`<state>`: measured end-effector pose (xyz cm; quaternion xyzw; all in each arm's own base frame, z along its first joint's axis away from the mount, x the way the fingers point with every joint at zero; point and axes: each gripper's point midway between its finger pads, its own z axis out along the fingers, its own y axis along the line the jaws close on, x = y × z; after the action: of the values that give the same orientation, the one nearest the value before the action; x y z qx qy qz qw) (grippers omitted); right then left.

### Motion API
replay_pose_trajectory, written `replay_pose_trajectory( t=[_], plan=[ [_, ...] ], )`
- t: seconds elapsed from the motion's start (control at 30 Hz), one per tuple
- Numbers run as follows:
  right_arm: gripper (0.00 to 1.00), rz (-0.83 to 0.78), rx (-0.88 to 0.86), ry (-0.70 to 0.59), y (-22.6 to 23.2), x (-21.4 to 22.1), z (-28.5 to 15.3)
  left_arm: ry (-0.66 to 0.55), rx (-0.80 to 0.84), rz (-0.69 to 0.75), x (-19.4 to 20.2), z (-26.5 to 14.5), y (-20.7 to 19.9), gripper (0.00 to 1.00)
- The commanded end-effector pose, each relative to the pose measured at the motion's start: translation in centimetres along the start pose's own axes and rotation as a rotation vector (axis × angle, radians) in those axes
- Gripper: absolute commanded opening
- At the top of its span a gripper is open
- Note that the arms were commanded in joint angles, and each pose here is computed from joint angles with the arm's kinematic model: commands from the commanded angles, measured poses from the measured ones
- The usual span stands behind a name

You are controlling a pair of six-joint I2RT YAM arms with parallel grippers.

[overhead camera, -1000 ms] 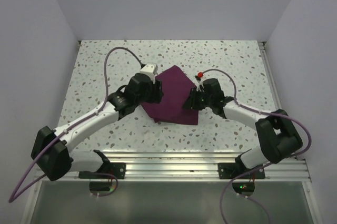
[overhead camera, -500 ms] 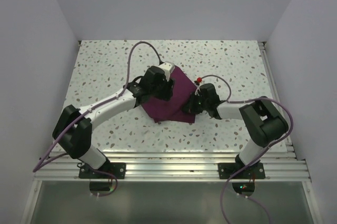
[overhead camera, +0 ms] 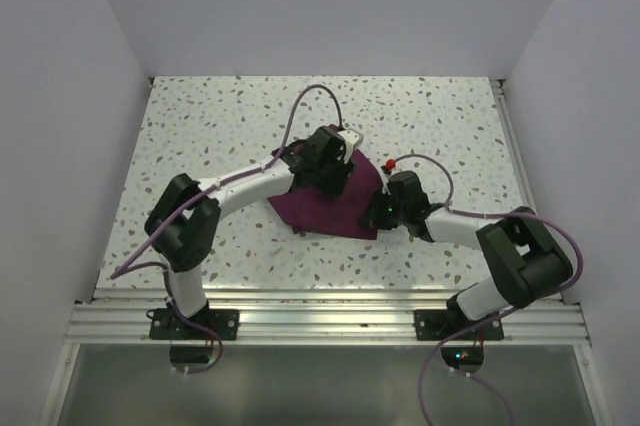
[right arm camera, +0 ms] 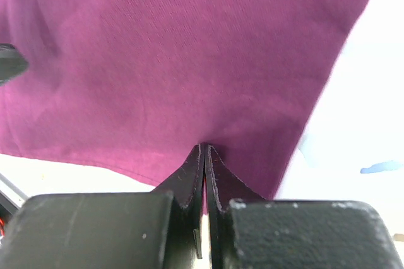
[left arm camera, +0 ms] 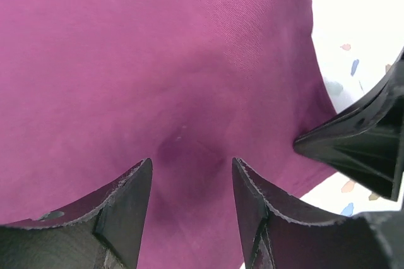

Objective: Prepare the surgical pack

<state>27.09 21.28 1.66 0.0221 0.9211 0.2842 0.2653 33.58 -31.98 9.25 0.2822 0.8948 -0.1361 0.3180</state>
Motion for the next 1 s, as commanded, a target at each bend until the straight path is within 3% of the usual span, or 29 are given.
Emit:
replay_pose_trajectory(
  t=[0.0,0.4,0.63,0.97],
  plan=[
    [0.0,0.009,0.117,0.053,-2.7,2.1,-0.8,0.035,0.068,0.06,0.0,0.2,-1.3,0.57],
    [0.0,0.013,0.115,0.076,-3.1,3.1,-0.9,0.075,0.043,0.074,-0.7,1.1,-0.1,0.56],
    [0.0,0.003,0.116,0.076,-3.0,3.0,-1.1,0.197,0.225,0.05,1.9,1.8,-2.3,0.54],
    [0.0,0.009,0.108,0.08,-2.9,3.1,-0.9,0.305,0.226,0.05,5.4,2.4,-2.6,0.47]
  ],
)
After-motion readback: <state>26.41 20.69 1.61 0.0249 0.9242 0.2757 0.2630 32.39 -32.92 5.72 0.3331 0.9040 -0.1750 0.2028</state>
